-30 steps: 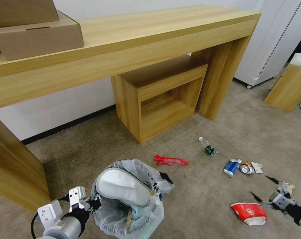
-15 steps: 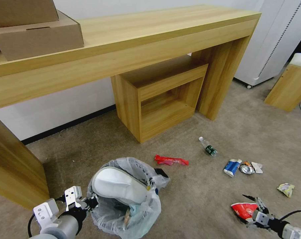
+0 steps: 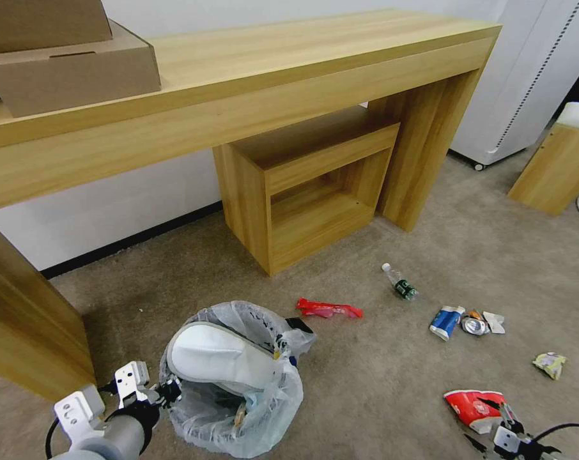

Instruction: Pick up the trash bin and place the garbage on the floor into it.

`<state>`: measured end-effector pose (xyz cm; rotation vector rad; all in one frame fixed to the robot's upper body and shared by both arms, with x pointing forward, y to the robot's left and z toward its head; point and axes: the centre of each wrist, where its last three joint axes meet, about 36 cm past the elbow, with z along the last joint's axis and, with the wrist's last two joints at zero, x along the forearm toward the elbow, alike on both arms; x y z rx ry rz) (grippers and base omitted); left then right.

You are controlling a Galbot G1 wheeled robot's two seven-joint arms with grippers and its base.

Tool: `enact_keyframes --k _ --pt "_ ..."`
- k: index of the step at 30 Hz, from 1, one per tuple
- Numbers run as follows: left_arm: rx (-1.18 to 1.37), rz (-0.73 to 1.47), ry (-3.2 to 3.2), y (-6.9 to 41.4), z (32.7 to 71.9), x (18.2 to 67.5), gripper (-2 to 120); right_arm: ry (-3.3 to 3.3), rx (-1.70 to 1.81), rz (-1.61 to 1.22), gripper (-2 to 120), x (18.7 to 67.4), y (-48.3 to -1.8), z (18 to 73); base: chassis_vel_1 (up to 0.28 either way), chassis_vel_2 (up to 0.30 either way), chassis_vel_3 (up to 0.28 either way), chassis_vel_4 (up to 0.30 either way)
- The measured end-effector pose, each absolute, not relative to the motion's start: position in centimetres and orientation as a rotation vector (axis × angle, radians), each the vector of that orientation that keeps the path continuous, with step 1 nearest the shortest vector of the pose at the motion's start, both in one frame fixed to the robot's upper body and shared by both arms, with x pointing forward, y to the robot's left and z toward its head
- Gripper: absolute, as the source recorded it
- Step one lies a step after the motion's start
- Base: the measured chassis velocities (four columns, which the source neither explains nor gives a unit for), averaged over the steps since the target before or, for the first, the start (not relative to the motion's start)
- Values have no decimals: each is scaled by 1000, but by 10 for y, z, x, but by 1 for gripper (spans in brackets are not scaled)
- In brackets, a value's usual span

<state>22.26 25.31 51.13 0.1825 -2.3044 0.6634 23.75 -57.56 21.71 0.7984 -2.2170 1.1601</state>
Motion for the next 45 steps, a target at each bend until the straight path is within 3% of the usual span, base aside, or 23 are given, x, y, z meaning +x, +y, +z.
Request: enact_keyframes --k 16,29,45 --pt "161 643 -2307 247 507 219 0 -2253 650 1140 100 230 -586 216 0 0 0 0" --pt "143 617 -2315 242 505 216 0 -2248 606 1088 100 192 -583 206 0 0 0 0" --pt "128 588 -2321 236 500 209 0 -2280 575 1076 100 205 -588 196 0 0 0 0"
